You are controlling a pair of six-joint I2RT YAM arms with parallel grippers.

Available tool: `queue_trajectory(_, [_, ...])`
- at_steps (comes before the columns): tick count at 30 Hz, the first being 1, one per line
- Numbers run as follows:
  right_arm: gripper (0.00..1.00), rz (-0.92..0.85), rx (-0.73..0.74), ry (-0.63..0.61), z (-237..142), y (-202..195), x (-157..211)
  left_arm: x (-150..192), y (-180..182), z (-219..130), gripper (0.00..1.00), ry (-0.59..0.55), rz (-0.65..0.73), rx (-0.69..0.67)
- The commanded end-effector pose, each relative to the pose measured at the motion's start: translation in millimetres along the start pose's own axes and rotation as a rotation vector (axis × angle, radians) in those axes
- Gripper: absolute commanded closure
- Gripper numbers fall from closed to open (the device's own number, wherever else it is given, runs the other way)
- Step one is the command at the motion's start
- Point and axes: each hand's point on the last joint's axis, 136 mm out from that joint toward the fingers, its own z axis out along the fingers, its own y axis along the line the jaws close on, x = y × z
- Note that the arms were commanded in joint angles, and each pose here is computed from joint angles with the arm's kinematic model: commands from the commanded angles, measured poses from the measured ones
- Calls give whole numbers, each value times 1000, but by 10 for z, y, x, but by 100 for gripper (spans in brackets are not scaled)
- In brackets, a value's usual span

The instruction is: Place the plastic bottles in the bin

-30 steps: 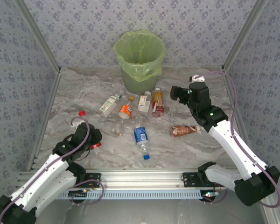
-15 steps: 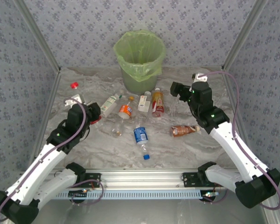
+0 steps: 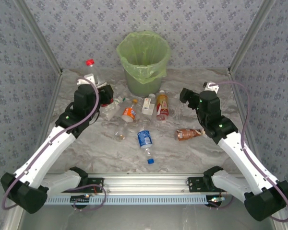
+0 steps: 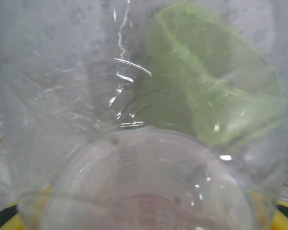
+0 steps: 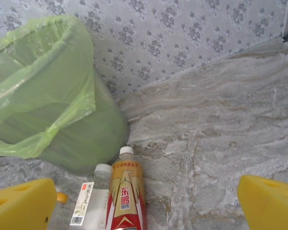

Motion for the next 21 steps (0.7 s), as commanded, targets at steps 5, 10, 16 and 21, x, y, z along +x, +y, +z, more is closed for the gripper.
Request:
queue_trajectory(5, [1,32,39,21,-22,-107,72,-483,-467,261,53,-105,35,145])
queue_trajectory(10, [1,57,20,3,-34,-84,47,-682,-684,549,53,-126,69,192])
queue_trajectory(16, [1,65,2,-23,-124,-73,-31,-987,-894,911,52,-166,107,230])
queue_trajectory(21, [1,65,27,-25,-200,-162,-14,-1273,-1103,1119,54,-234,123,271])
